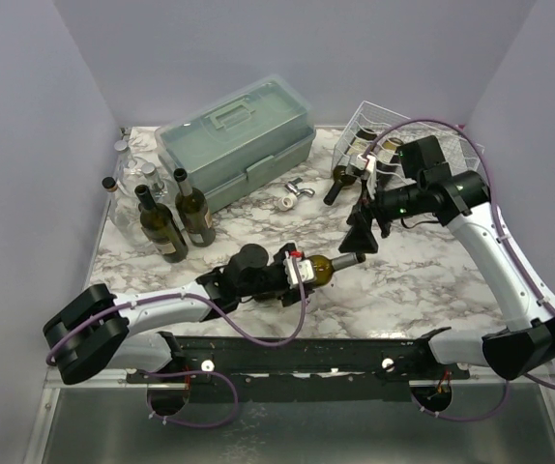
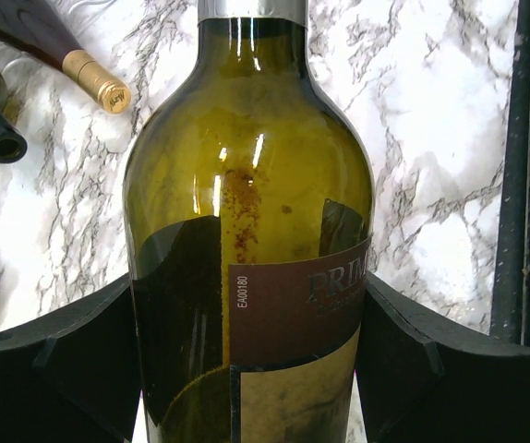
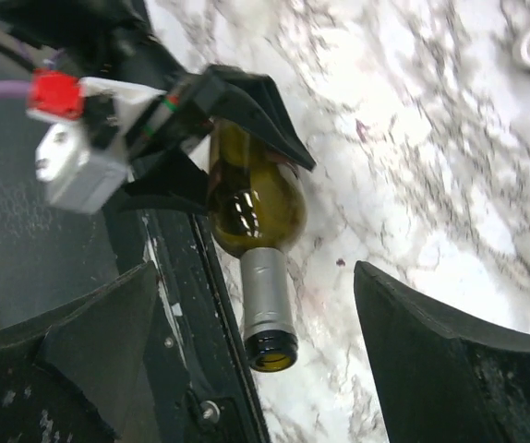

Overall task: Take the wine bottle off the wine rack
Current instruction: Place the wine bottle at the center of the board.

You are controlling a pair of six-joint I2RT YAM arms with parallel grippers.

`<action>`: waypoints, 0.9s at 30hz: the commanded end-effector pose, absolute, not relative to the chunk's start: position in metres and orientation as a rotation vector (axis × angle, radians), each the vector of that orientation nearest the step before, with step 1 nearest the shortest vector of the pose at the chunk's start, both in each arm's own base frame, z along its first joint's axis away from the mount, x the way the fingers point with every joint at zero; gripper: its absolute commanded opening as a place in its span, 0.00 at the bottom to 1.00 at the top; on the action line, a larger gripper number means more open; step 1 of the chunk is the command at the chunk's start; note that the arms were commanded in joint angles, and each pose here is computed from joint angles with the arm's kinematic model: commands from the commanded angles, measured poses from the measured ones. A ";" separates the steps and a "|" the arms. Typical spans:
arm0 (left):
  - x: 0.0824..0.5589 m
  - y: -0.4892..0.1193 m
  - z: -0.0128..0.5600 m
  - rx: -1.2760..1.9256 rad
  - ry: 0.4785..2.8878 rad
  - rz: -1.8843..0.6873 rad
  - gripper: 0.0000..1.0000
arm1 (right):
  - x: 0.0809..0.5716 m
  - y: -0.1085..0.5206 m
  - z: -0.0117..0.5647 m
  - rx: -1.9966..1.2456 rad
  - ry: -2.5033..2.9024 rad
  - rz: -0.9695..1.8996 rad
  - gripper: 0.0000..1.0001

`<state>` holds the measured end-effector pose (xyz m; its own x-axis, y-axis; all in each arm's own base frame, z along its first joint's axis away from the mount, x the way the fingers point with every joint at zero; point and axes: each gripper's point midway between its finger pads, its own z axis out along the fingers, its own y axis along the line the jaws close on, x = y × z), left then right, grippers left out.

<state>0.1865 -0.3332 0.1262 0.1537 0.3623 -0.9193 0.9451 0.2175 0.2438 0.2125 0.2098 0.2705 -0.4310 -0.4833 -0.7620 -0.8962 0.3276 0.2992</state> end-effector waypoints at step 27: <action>0.160 -0.325 0.207 0.826 1.283 -0.970 0.00 | 0.176 0.241 0.318 -1.492 1.266 1.149 0.99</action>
<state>0.1599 -0.3232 0.1489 -0.0566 0.0842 -0.9948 0.9257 0.3776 -0.0207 0.1786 0.2376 0.3147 0.0916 -0.2499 -0.9639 -0.9907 -0.1207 -0.0628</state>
